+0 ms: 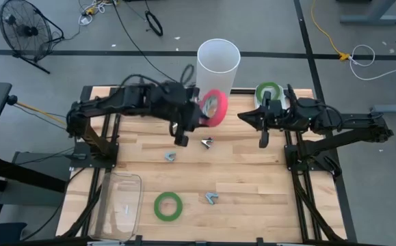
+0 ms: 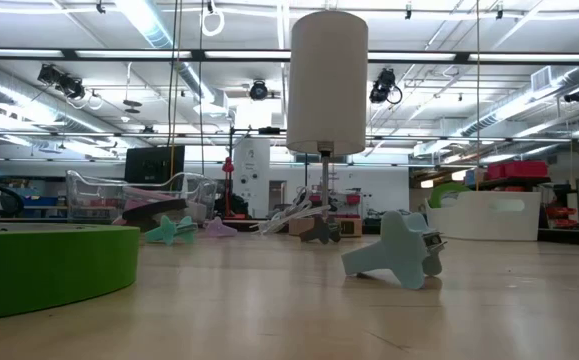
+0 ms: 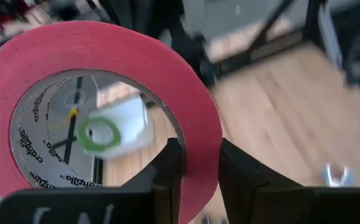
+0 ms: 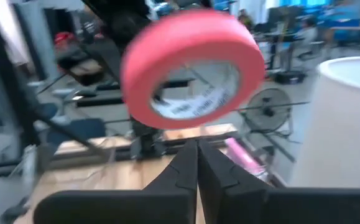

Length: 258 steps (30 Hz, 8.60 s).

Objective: Pick and place Stapler, Stapler remover, tape
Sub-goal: Put the pink tape into the white bin

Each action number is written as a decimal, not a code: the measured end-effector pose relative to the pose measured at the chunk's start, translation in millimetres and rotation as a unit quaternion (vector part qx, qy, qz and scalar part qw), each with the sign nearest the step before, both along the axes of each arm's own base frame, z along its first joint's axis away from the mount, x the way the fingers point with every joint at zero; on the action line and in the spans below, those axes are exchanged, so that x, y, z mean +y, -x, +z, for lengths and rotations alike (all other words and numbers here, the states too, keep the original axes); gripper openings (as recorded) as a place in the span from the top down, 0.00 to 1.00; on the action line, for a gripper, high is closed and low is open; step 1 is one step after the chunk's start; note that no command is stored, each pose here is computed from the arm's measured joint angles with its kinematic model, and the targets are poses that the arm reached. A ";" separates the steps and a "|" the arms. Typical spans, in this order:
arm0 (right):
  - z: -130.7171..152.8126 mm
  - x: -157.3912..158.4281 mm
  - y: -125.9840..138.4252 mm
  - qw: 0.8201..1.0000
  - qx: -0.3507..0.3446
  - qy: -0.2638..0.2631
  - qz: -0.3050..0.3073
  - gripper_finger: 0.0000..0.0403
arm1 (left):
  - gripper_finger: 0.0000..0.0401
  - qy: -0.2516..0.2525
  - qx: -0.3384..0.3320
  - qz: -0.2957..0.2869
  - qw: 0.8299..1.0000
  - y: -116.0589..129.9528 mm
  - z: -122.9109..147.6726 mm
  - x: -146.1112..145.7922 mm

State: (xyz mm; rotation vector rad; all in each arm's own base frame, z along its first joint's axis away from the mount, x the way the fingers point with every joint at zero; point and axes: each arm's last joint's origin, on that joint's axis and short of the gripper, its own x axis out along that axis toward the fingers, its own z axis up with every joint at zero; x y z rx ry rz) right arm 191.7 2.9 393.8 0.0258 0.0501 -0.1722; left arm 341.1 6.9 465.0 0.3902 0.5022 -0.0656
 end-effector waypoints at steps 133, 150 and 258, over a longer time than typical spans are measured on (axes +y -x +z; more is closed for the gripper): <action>-10.0 -32.3 9.1 0.977 0.064 0.027 -0.200 0.80 | 0.69 0.141 -0.158 -0.029 0.977 26.9 54.4 32.6; -15.8 -52.9 14.5 0.962 0.113 0.061 -0.239 0.80 | 0.96 0.096 -0.143 -0.003 0.985 28.1 50.1 40.0; -213.3 -159.4 48.9 0.629 0.652 0.220 -0.362 0.52 | 0.95 0.092 -0.145 0.009 0.985 27.5 49.9 40.9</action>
